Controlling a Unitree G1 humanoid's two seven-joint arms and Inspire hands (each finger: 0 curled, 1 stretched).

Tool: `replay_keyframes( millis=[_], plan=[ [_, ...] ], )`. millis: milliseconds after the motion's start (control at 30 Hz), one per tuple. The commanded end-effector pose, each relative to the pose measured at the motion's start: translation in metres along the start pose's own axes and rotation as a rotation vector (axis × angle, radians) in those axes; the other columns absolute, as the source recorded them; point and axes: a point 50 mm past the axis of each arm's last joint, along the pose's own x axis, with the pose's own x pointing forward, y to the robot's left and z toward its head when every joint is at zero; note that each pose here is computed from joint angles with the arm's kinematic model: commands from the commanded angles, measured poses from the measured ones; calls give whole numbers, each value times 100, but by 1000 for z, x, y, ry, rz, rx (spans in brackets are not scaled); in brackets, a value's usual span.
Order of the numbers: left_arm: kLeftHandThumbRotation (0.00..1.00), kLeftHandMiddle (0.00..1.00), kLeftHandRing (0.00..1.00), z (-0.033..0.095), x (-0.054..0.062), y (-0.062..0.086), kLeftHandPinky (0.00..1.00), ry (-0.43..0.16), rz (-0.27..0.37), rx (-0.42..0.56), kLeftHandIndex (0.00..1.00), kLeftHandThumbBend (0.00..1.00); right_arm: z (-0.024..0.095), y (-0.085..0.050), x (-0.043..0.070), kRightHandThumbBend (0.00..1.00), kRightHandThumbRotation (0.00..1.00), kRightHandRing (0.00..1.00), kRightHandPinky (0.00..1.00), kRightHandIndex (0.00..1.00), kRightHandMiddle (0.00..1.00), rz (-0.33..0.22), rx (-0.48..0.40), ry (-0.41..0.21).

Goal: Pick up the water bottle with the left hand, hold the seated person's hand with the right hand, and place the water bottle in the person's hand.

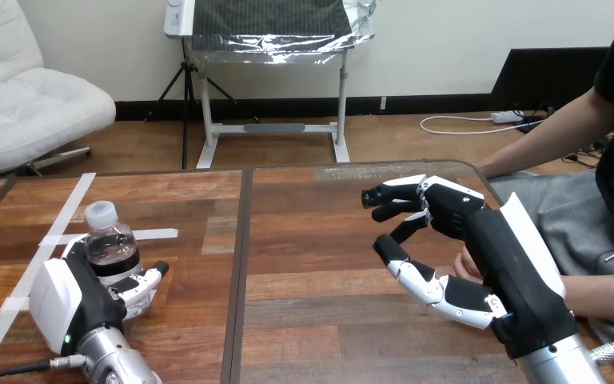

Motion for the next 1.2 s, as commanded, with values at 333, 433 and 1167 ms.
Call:
replay_keyframes(
  millis=[333, 433, 1167],
  plan=[
    [14, 71, 64, 31, 16, 4, 53, -110, 36, -42, 72, 84, 11, -9, 10, 38, 0, 66, 52, 64, 70, -7, -51, -77],
    [13, 70, 63, 31, 16, 4, 53, -110, 36, -47, 71, 84, 11, -9, 10, 38, 0, 66, 52, 64, 70, -7, -48, -75],
    [0, 51, 47, 29, 14, 7, 41, -134, 58, -144, 53, 76, 12, -9, 10, 37, 0, 65, 52, 63, 68, -7, -56, -75]
  ],
)
